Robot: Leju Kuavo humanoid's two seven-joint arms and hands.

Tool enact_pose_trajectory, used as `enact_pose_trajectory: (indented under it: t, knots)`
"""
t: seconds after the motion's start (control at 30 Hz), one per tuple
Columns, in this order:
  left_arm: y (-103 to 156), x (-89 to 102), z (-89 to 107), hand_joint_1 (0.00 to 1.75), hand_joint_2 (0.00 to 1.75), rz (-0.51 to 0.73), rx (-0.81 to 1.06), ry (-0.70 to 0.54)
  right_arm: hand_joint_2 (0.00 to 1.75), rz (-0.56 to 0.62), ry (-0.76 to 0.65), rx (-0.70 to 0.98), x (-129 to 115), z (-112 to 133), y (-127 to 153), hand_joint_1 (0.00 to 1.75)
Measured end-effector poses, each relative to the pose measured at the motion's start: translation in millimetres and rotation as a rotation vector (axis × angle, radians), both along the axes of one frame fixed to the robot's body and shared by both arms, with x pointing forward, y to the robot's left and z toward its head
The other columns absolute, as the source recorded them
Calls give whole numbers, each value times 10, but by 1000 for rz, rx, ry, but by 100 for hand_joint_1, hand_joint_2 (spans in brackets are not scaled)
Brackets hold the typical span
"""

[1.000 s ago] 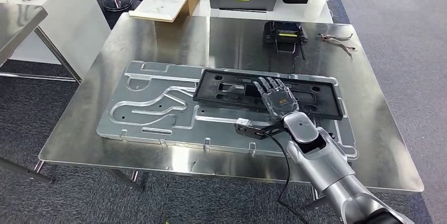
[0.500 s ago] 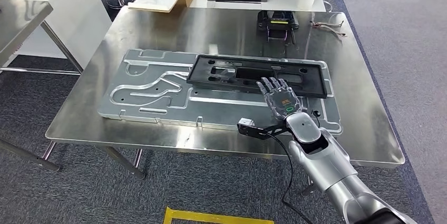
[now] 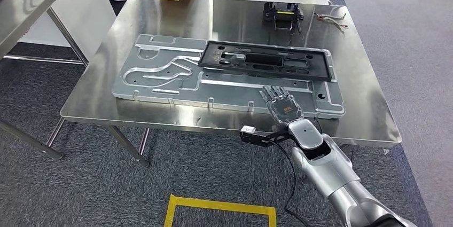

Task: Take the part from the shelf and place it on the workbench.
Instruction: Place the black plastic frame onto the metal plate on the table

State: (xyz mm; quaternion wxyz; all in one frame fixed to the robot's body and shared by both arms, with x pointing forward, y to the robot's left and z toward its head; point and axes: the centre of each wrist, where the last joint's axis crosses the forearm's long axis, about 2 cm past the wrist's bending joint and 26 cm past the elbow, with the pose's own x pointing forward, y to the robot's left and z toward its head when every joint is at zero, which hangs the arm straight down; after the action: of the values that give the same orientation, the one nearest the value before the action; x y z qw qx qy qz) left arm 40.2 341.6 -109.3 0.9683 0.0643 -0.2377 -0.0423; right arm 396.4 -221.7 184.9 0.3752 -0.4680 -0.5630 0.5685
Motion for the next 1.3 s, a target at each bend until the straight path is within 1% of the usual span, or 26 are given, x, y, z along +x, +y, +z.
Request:
enact_pose_trajectory:
  t: [0.33,0.63,0.77,0.9,1.0,1.13,1.3]
  knots:
    - [-12,-28,-4,0,0,-1,-3,7,175,-3,-7,5,-6,-33,-1,0]
    - [-20,-6,-3,0,0,11,-3,9,175,-61,-19,65,-163,-233,-50,0]
    - [-38,-21,-6,0,0,20,-8,13,0,-90,18,101,-318,-422,-102,0]
    - [-57,-33,-9,0,0,31,-13,12,0,-106,48,168,-489,-595,-168,0]
    - [-87,-70,-15,0,0,52,-21,14,0,-109,68,283,-766,-814,-249,0]
    - [-139,-108,-22,0,0,83,-30,13,0,-122,52,454,-1075,-955,-349,0]
    - [-190,-180,-31,0,0,120,-37,17,0,-214,137,622,-1593,-1293,-482,0]
